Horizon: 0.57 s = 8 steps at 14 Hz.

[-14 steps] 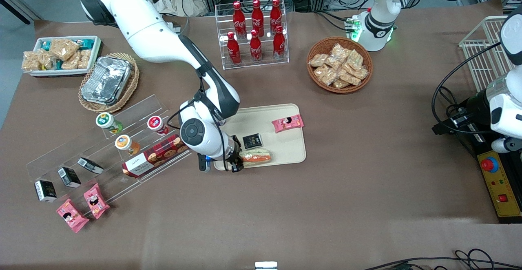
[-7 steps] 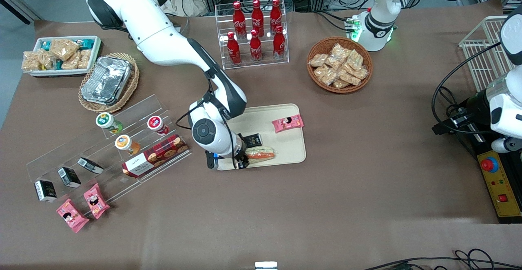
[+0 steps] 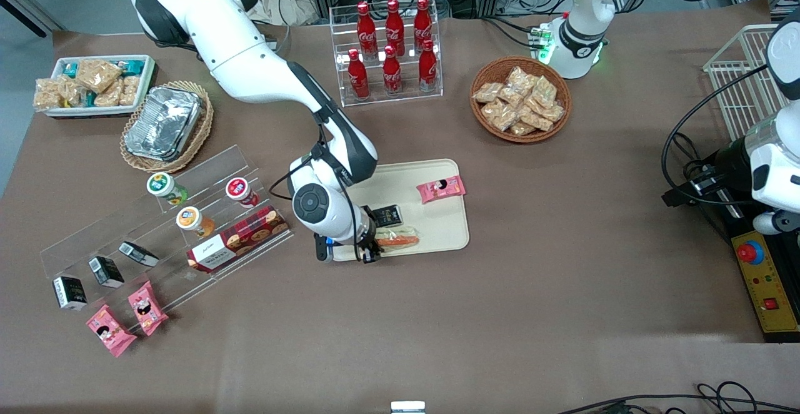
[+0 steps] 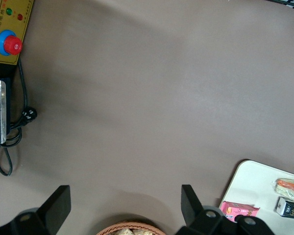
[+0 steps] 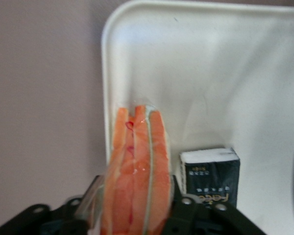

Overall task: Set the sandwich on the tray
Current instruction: 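Lower the sandwich onto the tray beside the black box and release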

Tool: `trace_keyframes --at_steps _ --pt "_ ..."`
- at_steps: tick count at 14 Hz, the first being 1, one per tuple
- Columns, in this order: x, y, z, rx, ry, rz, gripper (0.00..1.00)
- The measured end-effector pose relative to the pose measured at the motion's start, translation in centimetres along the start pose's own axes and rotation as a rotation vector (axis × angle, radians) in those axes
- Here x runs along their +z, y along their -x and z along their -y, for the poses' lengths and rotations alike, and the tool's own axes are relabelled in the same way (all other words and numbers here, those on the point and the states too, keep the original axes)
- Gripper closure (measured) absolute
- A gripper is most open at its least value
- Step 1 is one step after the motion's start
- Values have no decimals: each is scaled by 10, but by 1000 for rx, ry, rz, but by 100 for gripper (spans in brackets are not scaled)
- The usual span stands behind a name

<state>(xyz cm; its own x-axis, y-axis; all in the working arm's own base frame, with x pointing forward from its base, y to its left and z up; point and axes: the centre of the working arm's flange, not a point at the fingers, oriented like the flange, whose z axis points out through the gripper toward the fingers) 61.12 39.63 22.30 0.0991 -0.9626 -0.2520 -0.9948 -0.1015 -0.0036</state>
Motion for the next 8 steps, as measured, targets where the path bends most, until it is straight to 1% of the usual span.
trace_keyframes --at_steps 1,2,3,4,6,8 --pt "-7 -9 5 -5 18 -3 25" --pt "-15 -16 9 -16 34 -3 16" --pt "-27 -22 12 -22 45 -1 5" --pt "-39 -23 14 -31 55 2 2" --pt "-64 -16 12 -60 72 10 2" --pt "-94 -6 4 -124 112 18 2"
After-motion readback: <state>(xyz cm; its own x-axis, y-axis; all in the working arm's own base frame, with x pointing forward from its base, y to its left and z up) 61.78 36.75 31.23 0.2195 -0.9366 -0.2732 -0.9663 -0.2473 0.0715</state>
